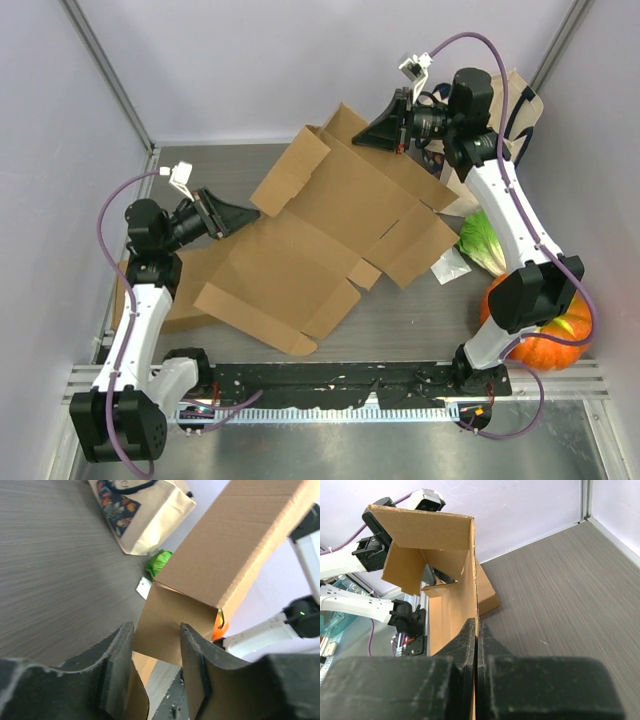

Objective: Fold the paper box

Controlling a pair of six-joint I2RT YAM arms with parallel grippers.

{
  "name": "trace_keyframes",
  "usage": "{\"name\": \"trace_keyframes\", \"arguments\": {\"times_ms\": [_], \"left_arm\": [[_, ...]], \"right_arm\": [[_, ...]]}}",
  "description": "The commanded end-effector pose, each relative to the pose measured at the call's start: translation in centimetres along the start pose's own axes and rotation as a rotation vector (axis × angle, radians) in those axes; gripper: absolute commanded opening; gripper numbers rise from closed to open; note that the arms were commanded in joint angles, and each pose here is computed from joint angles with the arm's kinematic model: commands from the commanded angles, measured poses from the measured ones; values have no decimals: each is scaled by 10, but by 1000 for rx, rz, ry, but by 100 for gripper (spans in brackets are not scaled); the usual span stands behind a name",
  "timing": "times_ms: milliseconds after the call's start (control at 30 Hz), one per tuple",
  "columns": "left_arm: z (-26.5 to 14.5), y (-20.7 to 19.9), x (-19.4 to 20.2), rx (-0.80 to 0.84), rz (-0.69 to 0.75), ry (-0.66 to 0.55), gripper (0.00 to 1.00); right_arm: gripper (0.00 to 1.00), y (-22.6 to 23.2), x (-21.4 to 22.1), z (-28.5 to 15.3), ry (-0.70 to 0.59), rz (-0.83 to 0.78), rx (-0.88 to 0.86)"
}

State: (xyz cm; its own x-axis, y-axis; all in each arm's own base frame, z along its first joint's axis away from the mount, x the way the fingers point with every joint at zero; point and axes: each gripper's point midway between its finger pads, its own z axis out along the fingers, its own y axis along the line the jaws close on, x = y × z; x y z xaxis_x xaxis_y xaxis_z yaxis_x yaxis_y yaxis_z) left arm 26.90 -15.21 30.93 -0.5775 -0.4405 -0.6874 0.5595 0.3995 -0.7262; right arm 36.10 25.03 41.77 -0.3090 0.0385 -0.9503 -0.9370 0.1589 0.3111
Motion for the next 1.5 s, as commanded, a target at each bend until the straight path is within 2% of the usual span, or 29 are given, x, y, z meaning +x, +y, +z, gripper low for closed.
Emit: {"name": "trace_keyframes", "arguments": {"times_ms": [0, 100, 167, 200, 300, 367, 467, 500, 600, 733, 867, 967, 1033, 1067, 1200, 1367, 1433, 1467], "left_arm": [[7, 13, -6, -92, 67, 12, 41], [14, 17, -4, -142, 93, 15, 40], [21, 19, -7, -172, 113, -5, 48], [23, 20, -6, -174, 136, -1, 56], [34, 25, 5, -184, 135, 61, 63], [39, 29, 12, -188, 126, 101, 63], [41, 36, 16, -198, 128, 113, 58], [42, 38, 16, -201, 125, 115, 51], [46, 42, 14, -203, 125, 113, 38], [57, 41, 11, -211, 135, 119, 25], [65, 40, 14, -214, 139, 130, 22], [70, 40, 22, -211, 140, 152, 33], [73, 43, 25, -212, 133, 161, 32], [74, 45, 26, -213, 127, 165, 29], [78, 40, 25, -193, 140, 158, 0], [69, 57, 19, -315, 169, 111, 0], [68, 62, 23, -334, 137, 113, 0], [67, 63, 23, -342, 126, 108, 7]], "right_arm": [[1, 38, -40, -10, -85, -148, -30], [1, 47, -43, -10, -103, -143, -58], [1, 52, -43, -10, -106, -135, -71], [1, 53, -43, -9, -106, -138, -75], [1, 56, -45, -8, -108, -142, -84], [1, 57, -46, -8, -109, -140, -85], [1, 59, -47, -9, -112, -147, -88], [1, 60, -47, -9, -110, -143, -89], [1, 62, -47, -9, -111, -148, -91], [1, 70, -48, -8, -112, -156, -103], [1, 77, -50, -8, -115, -166, -112], [1, 76, -48, -7, -109, -157, -113], [1, 77, -47, -7, -108, -153, -116], [1, 76, -47, -7, -108, -153, -115], [1, 74, -47, -6, -110, -153, -109], [1, 70, -44, -6, -108, -155, -89], [1, 63, -38, -5, -91, -155, -67], [1, 60, -35, -5, -85, -154, -53]]}}
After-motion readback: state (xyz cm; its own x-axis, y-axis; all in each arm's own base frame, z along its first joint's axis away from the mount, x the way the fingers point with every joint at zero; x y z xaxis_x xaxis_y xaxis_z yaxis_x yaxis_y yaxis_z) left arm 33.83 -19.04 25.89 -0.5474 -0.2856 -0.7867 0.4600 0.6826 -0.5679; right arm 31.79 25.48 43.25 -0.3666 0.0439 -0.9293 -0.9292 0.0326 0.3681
